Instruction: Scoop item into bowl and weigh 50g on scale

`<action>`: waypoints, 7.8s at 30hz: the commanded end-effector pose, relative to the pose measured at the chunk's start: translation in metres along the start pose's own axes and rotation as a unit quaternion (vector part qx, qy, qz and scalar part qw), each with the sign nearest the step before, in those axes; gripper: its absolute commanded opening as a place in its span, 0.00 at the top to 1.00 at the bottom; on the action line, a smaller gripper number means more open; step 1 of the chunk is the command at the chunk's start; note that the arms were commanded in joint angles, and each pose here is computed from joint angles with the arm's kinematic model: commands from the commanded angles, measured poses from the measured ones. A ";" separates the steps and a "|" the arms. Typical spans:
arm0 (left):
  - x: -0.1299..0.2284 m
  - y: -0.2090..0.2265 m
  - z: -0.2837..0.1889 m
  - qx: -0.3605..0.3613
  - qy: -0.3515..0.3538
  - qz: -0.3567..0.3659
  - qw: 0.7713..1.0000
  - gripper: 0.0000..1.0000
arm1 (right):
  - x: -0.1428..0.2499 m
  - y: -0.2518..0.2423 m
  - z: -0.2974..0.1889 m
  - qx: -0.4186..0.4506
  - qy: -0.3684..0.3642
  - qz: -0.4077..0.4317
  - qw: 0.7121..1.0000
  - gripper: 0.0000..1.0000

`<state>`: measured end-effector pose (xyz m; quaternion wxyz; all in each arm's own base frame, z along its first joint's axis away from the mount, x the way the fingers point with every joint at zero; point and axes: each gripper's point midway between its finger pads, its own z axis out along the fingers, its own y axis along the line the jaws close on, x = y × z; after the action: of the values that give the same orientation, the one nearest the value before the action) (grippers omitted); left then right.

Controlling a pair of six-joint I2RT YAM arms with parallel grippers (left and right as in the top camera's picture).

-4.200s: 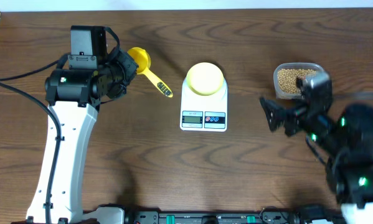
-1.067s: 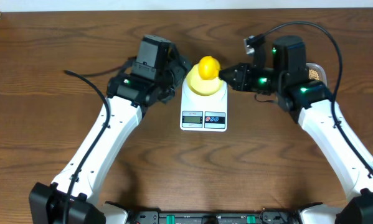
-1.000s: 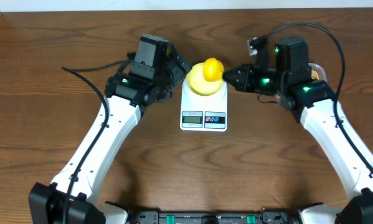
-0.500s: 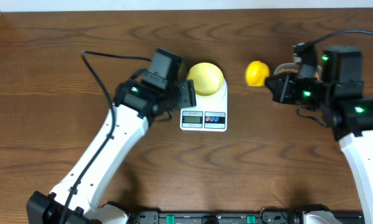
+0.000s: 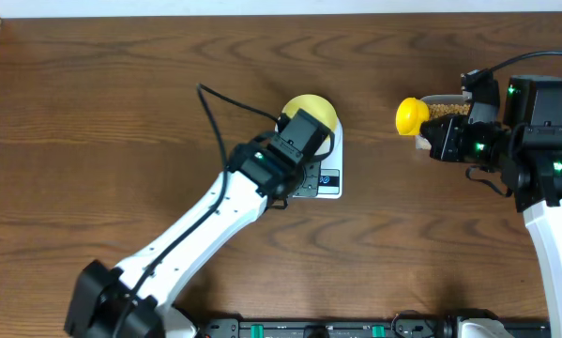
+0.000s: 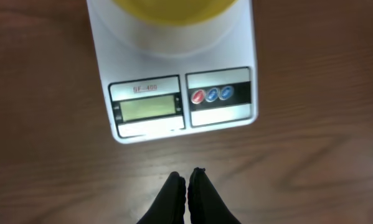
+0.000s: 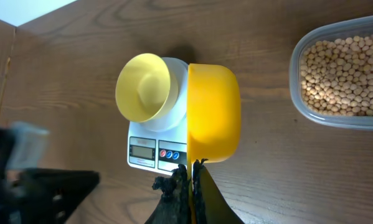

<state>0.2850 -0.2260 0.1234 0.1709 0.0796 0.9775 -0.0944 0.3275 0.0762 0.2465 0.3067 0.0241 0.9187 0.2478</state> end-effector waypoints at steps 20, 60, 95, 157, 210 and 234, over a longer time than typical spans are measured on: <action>-0.004 -0.009 0.073 -0.100 -0.079 0.137 0.982 0.92 | 0.001 -0.011 -0.004 0.033 0.001 -0.012 0.999 0.99; 0.010 -0.008 0.111 -0.099 -0.066 0.164 0.979 0.92 | -0.001 -0.011 -0.004 0.033 -0.002 -0.021 0.999 0.99; 0.020 0.000 0.129 -0.102 -0.042 0.161 0.981 0.93 | -0.003 -0.011 -0.004 0.032 -0.006 -0.025 0.999 0.99; 0.020 0.045 -0.060 -0.126 -0.111 0.167 0.972 0.01 | 0.005 -0.013 -0.004 0.037 0.010 -0.040 0.998 0.99; -0.006 0.076 -0.060 0.058 -0.095 0.265 0.958 0.01 | 0.015 -0.015 -0.005 0.038 0.031 -0.038 0.998 0.99; 0.002 0.080 -0.060 0.057 -0.079 0.268 0.959 0.01 | 0.022 -0.016 -0.005 0.040 0.044 -0.037 0.998 0.99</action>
<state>0.2831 -0.1384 0.1623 0.2580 0.3321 0.9012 -0.1051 0.3082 0.0662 0.2267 0.2682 -0.0016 0.9418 0.2027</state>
